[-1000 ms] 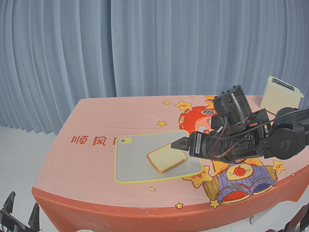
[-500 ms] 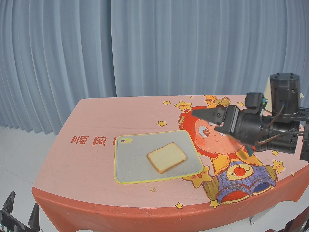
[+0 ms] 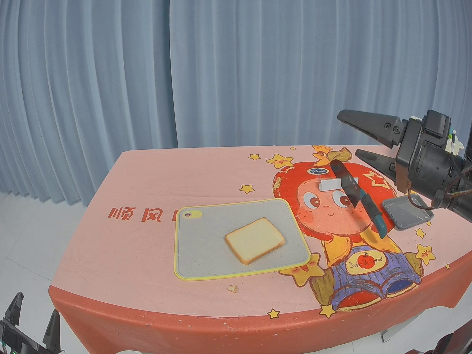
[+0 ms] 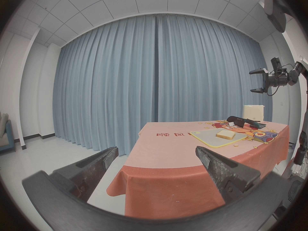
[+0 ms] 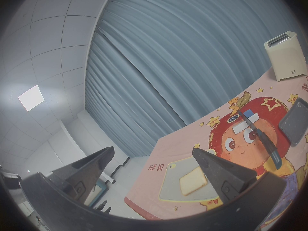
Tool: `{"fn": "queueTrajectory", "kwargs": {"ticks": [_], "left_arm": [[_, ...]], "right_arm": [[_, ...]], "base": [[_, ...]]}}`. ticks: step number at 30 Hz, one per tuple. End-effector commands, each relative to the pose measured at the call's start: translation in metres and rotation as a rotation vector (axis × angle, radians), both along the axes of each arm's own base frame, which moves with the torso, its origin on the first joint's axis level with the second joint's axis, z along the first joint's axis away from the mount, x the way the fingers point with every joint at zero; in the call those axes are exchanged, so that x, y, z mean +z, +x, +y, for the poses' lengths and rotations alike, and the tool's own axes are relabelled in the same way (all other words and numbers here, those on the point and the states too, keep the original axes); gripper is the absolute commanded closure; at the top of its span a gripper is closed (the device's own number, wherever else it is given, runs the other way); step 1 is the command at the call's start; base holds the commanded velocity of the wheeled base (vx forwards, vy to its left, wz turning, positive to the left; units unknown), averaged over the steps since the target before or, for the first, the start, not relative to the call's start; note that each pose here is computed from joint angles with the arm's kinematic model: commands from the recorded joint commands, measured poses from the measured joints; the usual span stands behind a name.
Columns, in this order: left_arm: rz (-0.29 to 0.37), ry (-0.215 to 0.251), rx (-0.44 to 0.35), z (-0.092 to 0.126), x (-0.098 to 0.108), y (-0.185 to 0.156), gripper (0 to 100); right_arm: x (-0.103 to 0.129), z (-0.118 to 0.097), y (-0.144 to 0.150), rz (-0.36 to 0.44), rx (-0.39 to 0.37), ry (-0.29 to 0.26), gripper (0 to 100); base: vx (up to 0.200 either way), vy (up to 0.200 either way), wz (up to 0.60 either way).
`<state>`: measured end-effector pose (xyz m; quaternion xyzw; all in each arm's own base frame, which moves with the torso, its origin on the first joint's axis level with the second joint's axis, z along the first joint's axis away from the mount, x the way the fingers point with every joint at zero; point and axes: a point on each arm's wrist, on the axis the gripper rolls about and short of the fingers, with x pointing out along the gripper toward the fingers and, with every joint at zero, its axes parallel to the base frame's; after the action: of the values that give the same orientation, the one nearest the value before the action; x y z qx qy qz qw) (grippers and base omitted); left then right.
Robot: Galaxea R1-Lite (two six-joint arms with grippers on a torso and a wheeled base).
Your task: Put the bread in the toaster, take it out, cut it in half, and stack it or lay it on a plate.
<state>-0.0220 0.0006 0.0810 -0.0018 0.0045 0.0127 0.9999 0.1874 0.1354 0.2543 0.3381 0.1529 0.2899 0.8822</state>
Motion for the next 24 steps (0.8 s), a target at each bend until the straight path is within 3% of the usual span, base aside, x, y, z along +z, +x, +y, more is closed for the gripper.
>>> {"fn": "queueTrajectory", "kwargs": {"ticks": [1, 14, 21, 24], "left_arm": [[0.018, -0.001, 0.001, 0.0, -0.005, 0.001, 0], [0.017, -0.001, 0.001, 0.0, -0.005, 0.001, 0], [0.018, -0.001, 0.001, 0.0, -0.005, 0.001, 0], [0.017, -0.001, 0.001, 0.0, -0.005, 0.001, 0]], "right_arm": [[0.001, 0.002, 0.002, 0.008, 0.002, 0.01, 0], [-0.001, 0.005, 0.004, 0.024, 0.011, 0.021, 0], [-0.014, 0.009, 0.004, 0.063, 0.021, -0.007, 0], [-0.03, 0.011, 0.004, 0.104, 0.031, -0.051, 0]], "base": [[0.0, 0.0, 0.0], [0.0, 0.0, 0.0], [0.0, 0.0, 0.0], [0.0, 0.0, 0.0]]}}
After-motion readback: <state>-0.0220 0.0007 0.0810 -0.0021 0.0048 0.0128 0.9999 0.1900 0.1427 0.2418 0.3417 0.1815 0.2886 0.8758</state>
